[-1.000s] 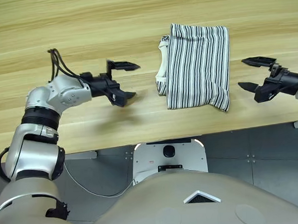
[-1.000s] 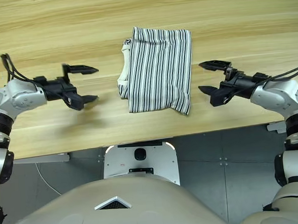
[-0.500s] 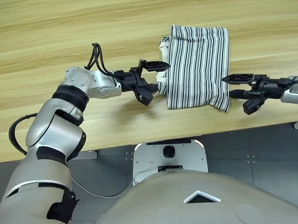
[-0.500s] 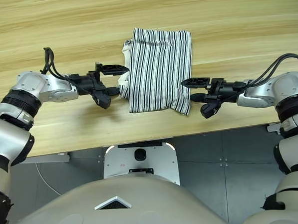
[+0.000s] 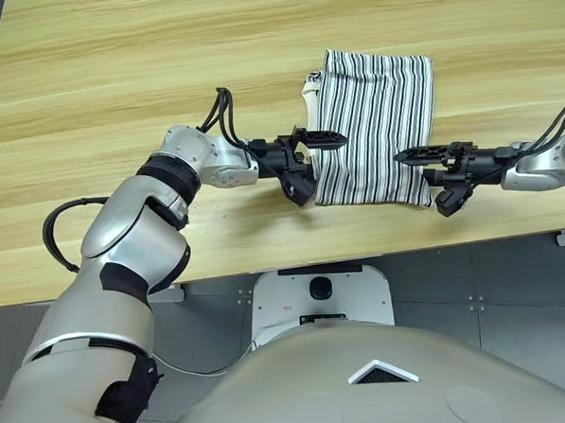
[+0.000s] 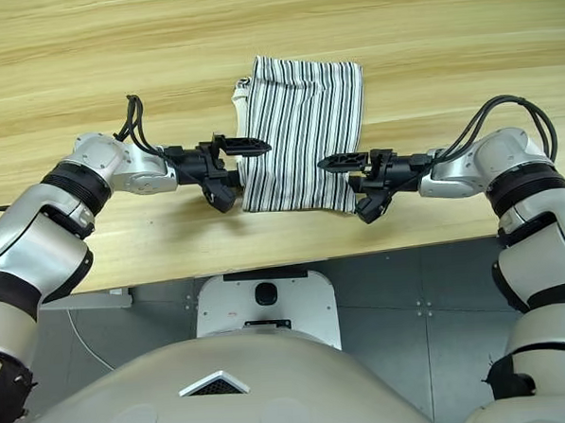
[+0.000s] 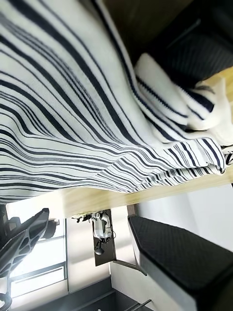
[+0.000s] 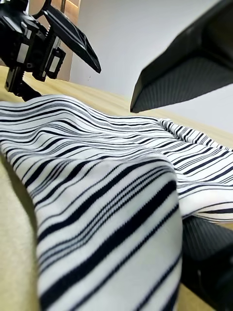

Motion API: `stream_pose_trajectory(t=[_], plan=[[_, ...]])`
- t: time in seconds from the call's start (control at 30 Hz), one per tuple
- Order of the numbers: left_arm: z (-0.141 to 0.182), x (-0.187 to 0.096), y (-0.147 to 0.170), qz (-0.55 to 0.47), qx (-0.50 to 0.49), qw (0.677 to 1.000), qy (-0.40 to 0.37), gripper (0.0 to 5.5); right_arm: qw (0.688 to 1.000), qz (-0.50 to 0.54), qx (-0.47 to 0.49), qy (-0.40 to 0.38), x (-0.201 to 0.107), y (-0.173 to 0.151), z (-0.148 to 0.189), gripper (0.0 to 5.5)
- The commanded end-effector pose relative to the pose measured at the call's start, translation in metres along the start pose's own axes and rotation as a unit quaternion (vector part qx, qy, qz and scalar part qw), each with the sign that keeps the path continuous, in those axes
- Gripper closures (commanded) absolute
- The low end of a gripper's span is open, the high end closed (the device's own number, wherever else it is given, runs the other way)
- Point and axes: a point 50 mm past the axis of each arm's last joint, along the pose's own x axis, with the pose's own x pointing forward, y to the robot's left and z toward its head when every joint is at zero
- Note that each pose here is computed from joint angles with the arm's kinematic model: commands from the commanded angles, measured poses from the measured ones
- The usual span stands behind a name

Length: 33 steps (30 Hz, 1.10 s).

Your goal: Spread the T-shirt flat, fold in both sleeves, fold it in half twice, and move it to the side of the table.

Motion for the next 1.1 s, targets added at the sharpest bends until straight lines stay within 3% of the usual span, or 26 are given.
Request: stream_pose_trajectory(t=[0.03, 0.47, 0.73, 0.93, 1.03, 1.1], plan=[[0.011, -0.013, -0.041, -0.108, -0.028, 0.994, -0.009, 1.82, 0.999, 0.018, 0.02, -0.027, 0.004, 0.008, 0.009, 2.85], [0.015, -0.024, -0.053, -0.137, -0.068, 0.988, -0.013, 4.24, 0.998, -0.044, 0.02, -0.052, 0.008, -0.017, 0.008, 5.33], [0.031, -0.041, -0.036, -0.1, -0.15, 0.98, -0.089, 5.09, 0.982, -0.078, 0.16, -0.069, 0.008, -0.026, 0.011, 5.37], [0.043, -0.052, -0.021, -0.08, -0.277, 0.952, -0.099, 5.29, 0.961, 0.001, 0.27, -0.053, 0.012, -0.007, 0.013, 5.37], [0.041, -0.047, -0.005, -0.058, -0.37, 0.92, -0.113, 5.3, 0.925, 0.042, 0.375, -0.054, 0.018, -0.004, 0.016, 5.37], [0.032, -0.045, 0.001, -0.054, -0.455, 0.881, -0.12, 5.3, 0.875, 0.07, 0.474, -0.075, 0.02, -0.003, 0.014, 5.37]])
